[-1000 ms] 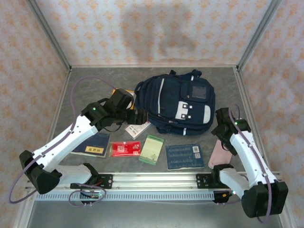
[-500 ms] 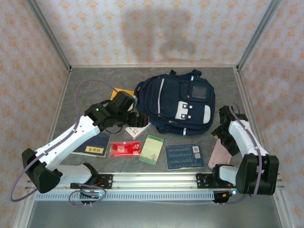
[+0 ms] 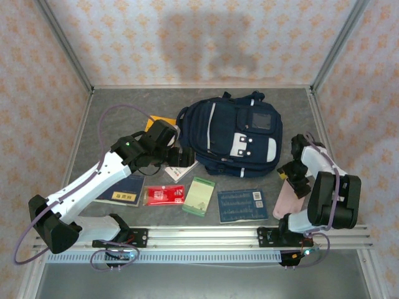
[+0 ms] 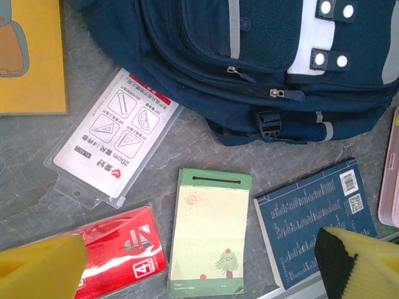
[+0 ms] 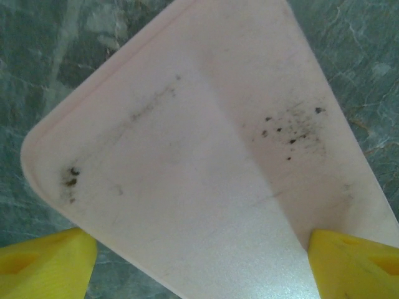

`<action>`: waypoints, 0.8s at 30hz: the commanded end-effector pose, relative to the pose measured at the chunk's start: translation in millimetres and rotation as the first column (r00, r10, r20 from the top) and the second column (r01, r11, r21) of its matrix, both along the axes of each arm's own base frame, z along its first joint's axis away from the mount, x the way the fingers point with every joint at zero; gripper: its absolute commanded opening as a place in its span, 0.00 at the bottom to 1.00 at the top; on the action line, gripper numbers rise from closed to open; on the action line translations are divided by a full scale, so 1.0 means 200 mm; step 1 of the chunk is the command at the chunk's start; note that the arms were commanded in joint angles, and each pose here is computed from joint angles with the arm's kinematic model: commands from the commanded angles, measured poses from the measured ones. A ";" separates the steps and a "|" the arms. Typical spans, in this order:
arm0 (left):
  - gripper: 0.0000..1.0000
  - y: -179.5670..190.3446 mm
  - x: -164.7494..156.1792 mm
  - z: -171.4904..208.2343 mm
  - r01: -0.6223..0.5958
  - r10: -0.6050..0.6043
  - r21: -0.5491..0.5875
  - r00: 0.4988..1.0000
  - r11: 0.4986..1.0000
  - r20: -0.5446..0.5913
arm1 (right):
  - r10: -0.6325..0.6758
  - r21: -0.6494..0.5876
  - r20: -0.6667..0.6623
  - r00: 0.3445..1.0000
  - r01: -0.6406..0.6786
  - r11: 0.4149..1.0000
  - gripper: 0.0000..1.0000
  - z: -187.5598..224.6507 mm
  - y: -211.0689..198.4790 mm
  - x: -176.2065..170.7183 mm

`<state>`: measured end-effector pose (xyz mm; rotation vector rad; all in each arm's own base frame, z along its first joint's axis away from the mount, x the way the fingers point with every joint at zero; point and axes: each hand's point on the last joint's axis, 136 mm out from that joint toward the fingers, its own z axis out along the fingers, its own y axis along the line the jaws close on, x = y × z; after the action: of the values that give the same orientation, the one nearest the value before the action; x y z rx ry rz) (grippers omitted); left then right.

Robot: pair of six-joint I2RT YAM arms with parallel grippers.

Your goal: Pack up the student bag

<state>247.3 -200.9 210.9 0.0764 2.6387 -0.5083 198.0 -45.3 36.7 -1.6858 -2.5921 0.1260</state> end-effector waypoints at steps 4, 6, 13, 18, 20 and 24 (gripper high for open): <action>0.95 0.03 -0.02 -0.02 0.000 0.000 0.020 1.000 1.000 0.011 | -0.139 0.123 0.203 0.969 0.115 0.986 0.82 -0.02 0.00 0.35; 0.96 0.03 -0.01 -0.03 -0.001 0.001 0.023 1.000 1.000 0.011 | -0.133 0.126 0.230 0.964 0.106 0.986 0.81 0.02 -0.01 0.42; 0.96 -0.02 0.02 -0.05 0.031 -0.031 0.009 0.999 0.999 0.027 | 0.092 0.119 0.240 0.966 -0.124 0.985 0.99 0.20 0.00 0.43; 0.96 -0.11 0.06 -0.07 0.054 -0.053 -0.056 0.998 0.997 0.025 | 0.272 0.023 0.163 0.948 -0.279 0.960 0.99 0.27 -0.04 0.22; 0.96 -0.16 0.07 -0.07 0.074 -0.072 -0.083 0.997 0.994 0.028 | 0.329 -0.001 0.115 0.938 -0.331 0.944 1.00 0.26 -0.05 0.16; 0.96 -0.20 0.09 -0.07 0.108 -0.105 -0.095 0.994 0.990 0.034 | 0.382 -0.019 0.068 0.922 -0.382 0.924 0.99 0.22 -0.07 0.11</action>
<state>260.9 -226.8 191.9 0.1329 2.6264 -0.6034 244.2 -53.0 88.5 -1.3498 -2.9518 -0.0592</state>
